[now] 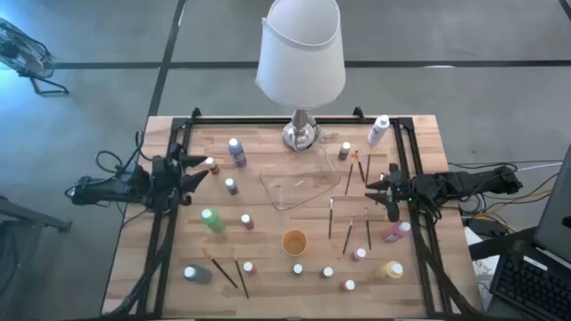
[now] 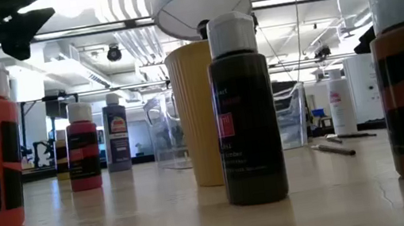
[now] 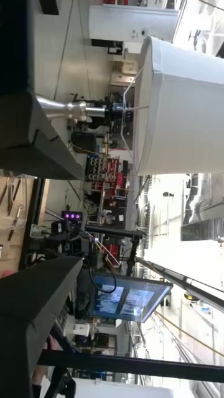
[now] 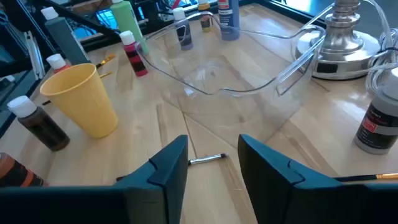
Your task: Pick & Place Paint Supplies
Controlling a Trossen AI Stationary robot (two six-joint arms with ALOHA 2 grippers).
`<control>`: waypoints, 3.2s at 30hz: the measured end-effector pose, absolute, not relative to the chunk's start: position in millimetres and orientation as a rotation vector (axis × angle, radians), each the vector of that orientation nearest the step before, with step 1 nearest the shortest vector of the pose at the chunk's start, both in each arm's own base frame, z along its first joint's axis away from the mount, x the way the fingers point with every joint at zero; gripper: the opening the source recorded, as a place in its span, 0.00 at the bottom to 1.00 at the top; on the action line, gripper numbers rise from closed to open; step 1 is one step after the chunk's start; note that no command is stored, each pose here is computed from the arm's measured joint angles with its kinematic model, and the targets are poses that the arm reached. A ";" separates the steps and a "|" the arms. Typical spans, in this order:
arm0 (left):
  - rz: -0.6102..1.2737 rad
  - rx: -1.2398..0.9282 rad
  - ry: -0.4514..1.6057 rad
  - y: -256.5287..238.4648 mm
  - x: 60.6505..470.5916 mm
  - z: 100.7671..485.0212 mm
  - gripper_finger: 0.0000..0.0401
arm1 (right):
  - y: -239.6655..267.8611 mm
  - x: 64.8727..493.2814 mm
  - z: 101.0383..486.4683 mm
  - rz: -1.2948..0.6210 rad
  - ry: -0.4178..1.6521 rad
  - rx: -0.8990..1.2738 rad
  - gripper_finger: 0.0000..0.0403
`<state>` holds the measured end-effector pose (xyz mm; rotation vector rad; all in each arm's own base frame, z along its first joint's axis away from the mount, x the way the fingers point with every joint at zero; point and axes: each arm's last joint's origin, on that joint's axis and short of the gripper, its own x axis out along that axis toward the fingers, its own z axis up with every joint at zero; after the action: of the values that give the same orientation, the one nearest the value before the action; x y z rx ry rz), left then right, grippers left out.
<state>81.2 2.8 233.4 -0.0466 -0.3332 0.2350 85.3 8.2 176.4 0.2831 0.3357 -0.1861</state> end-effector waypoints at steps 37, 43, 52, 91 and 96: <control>0.235 -0.047 -0.333 2.8 81.3 233.3 0.54 | 6.3 85.1 176.8 -0.189 0.355 -0.063 0.52; 0.235 -0.047 -0.332 2.8 81.3 233.3 0.54 | 5.6 85.5 177.9 -0.214 0.346 -0.099 0.54; 0.235 -0.047 -0.333 2.8 81.3 233.3 0.54 | 6.0 92.0 213.3 -0.247 -0.004 -0.102 0.58; 0.235 -0.047 -0.332 2.8 81.3 233.3 0.54 | -4.2 119.8 362.3 -1.134 0.031 -0.155 0.81; 0.235 -0.047 -0.332 2.8 81.3 233.3 0.54 | -3.0 125.1 351.5 -1.129 0.059 -0.116 0.78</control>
<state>81.3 2.8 233.3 -0.0466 -0.3325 0.2351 125.1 -3.0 351.5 -0.1163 0.0592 -1.1287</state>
